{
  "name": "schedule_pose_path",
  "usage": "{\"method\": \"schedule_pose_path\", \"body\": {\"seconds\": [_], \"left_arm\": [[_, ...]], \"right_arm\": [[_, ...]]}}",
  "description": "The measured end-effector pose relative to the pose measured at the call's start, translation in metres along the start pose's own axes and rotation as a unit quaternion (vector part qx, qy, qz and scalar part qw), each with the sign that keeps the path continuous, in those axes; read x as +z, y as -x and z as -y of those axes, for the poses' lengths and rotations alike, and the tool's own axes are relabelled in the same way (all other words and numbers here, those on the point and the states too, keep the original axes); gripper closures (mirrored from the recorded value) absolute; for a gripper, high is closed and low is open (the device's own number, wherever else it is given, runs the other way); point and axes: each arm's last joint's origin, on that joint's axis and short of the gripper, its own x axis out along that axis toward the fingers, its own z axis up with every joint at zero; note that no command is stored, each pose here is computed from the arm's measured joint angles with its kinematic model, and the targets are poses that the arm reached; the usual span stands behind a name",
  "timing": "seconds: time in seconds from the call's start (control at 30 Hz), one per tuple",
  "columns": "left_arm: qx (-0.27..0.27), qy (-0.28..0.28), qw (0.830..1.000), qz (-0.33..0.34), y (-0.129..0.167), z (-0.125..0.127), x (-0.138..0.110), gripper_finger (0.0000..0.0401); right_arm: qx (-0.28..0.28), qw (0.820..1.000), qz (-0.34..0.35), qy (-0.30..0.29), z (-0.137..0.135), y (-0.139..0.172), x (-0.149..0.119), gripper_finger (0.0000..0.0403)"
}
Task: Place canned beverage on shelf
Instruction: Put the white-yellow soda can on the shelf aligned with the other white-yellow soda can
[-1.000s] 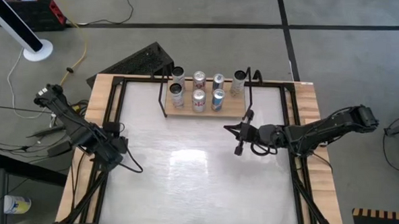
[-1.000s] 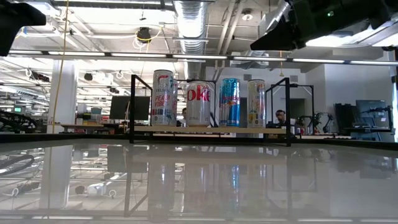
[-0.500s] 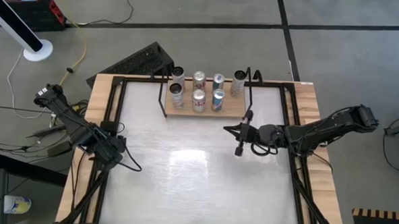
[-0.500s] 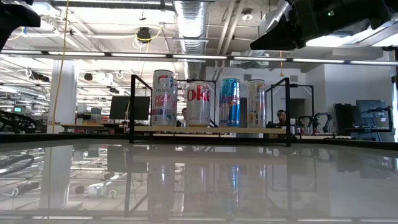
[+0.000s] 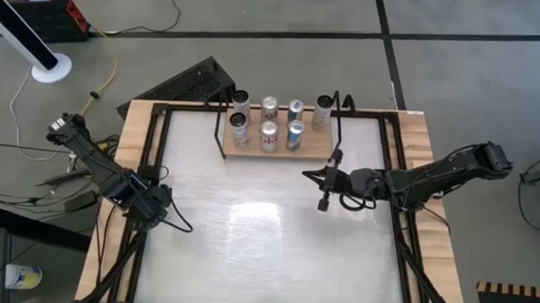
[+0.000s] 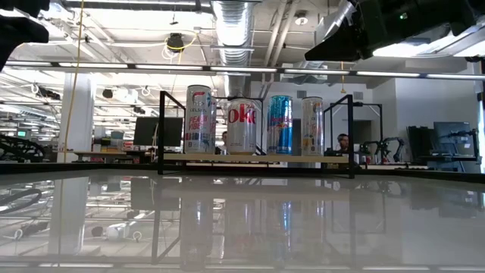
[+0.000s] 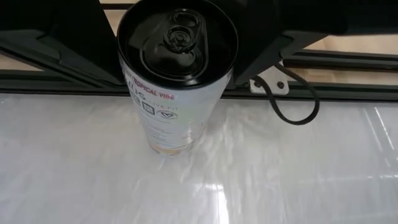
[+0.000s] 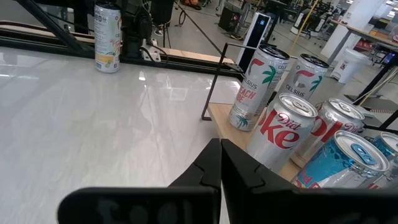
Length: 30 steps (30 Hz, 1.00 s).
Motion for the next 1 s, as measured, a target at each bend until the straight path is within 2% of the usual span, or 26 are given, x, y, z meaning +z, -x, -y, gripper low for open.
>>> {"method": "schedule_pose_path", "body": {"seconds": [0.3, 0.43, 0.57, 0.67, 0.8, 0.9, 1.0], "left_arm": [[-0.001, -0.001, 1.000, -0.014, 0.000, -0.001, -0.002, 0.0129], [-0.007, 0.001, 1.000, -0.016, 0.000, 0.000, -0.002, 0.0152], [-0.024, 0.022, 0.999, -0.003, 0.001, 0.002, 0.001, 0.0163], [-0.053, 0.049, 0.997, 0.035, 0.008, 0.006, 0.010, 0.0163], [-0.090, 0.134, 0.978, 0.131, 0.025, 0.004, 0.030, 0.0163], [-0.118, 0.202, 0.953, 0.195, 0.036, -0.003, 0.046, 0.0163], [-0.155, 0.241, 0.926, 0.245, 0.045, -0.010, 0.072, 0.0163]], "right_arm": [[0.000, 1.000, 0.000, 0.000, 0.000, 0.000, 0.000, 0.0375], [0.000, 1.000, 0.000, 0.000, 0.000, 0.000, 0.000, 0.0376], [0.000, 1.000, 0.000, 0.000, 0.000, 0.000, 0.000, 0.0375], [0.000, 1.000, 0.000, 0.000, 0.000, 0.000, 0.000, 0.0375], [-0.002, 1.000, 0.000, 0.000, 0.001, -0.001, 0.000, 0.0375], [-0.006, 1.000, -0.001, -0.002, 0.003, -0.001, 0.000, 0.0376], [-0.010, 1.000, -0.002, -0.003, 0.004, -0.002, -0.001, 0.0376]]}}
